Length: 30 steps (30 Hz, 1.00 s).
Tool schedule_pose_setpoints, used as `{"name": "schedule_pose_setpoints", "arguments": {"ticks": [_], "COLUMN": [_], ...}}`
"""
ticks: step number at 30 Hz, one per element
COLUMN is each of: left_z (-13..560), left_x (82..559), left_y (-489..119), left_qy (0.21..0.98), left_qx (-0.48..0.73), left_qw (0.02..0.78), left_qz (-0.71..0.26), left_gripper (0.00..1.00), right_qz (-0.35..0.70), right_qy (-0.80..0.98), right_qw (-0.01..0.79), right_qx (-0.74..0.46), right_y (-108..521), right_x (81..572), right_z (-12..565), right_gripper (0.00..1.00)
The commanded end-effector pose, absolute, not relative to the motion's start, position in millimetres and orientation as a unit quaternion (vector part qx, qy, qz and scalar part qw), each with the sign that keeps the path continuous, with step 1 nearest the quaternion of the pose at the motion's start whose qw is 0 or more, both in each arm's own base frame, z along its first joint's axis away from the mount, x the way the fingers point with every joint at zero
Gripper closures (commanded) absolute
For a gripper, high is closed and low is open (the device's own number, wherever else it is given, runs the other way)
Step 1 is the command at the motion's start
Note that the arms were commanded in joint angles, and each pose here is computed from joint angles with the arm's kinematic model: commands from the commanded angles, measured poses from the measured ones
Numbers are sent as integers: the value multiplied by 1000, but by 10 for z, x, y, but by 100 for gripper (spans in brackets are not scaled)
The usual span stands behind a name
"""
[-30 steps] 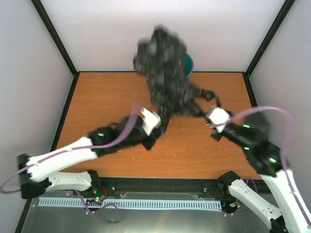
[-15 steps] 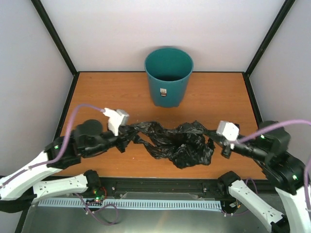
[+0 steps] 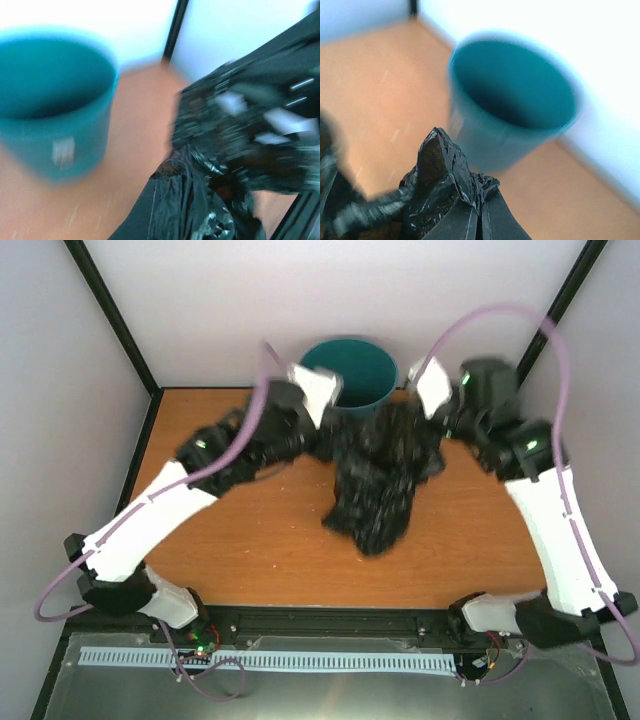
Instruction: Put the trash bags into the trash bin
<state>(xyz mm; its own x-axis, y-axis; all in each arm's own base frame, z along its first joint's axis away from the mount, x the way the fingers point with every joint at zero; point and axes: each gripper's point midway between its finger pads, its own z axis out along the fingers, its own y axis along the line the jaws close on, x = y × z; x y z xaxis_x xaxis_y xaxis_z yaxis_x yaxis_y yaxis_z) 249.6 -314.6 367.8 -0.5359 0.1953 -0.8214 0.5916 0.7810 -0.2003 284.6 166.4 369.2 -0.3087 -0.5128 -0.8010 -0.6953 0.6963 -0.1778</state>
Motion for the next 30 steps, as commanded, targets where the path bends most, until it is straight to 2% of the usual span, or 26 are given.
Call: {"name": "schedule_pose_setpoints", "arguments": {"ticks": [1,3,4,6,8,9,10,12,14,15,16,19,22,26,30], "left_z": [6262,6723,6771,6470,5592,4919,3941,2759,2293,2325,2480,3112,3542,3995,4206], "left_x": [2069,1626,1431,1345,1621,1848,2043,2115,1989,1878,1733,1359,1033,865,1116], "left_y": [-2775,-2797,-2807,-2921,-3109,-3182,-3212,-3025,-2838,-2809,-2835,-2859,-2893,-2908,-2846], "left_qy": [638,548,518,522,604,662,736,809,836,833,819,771,726,686,727], "left_qx": [231,285,315,341,336,325,316,304,292,293,303,326,368,376,319], "left_qw": [629,635,625,599,566,545,498,437,412,414,416,427,407,408,427], "left_qz": [-379,-464,-492,-503,-450,-398,-332,-248,-214,-223,-253,-343,-415,-471,-433], "left_gripper": [99,99,99,99,99,99,99,99,99,99,99,99,99,99,99], "right_qz": [72,103,113,111,76,46,2,-82,-76,-40,0,125,199,249,232], "right_qy": [619,524,500,486,523,573,625,731,784,793,783,670,593,585,613], "right_qw": [709,777,789,795,772,735,695,560,451,431,437,508,547,550,582], "right_qx": [-331,-332,-338,-344,-353,-361,-355,-381,-420,-429,-443,-526,-556,-541,-481], "right_y": [1378,1301,1281,1222,1239,1249,1163,1010,941,977,1059,1354,1429,1468,1437], "right_x": [2370,1796,1609,1412,1668,1949,2195,2611,2449,2265,2071,1275,680,512,811], "right_z": [6236,6846,6936,6816,6071,5437,4831,3233,2205,2110,2217,3005,3615,4034,4330], "right_gripper": [97,97,97,97,97,97,97,97,97,97,97,97,97,97,97]}}
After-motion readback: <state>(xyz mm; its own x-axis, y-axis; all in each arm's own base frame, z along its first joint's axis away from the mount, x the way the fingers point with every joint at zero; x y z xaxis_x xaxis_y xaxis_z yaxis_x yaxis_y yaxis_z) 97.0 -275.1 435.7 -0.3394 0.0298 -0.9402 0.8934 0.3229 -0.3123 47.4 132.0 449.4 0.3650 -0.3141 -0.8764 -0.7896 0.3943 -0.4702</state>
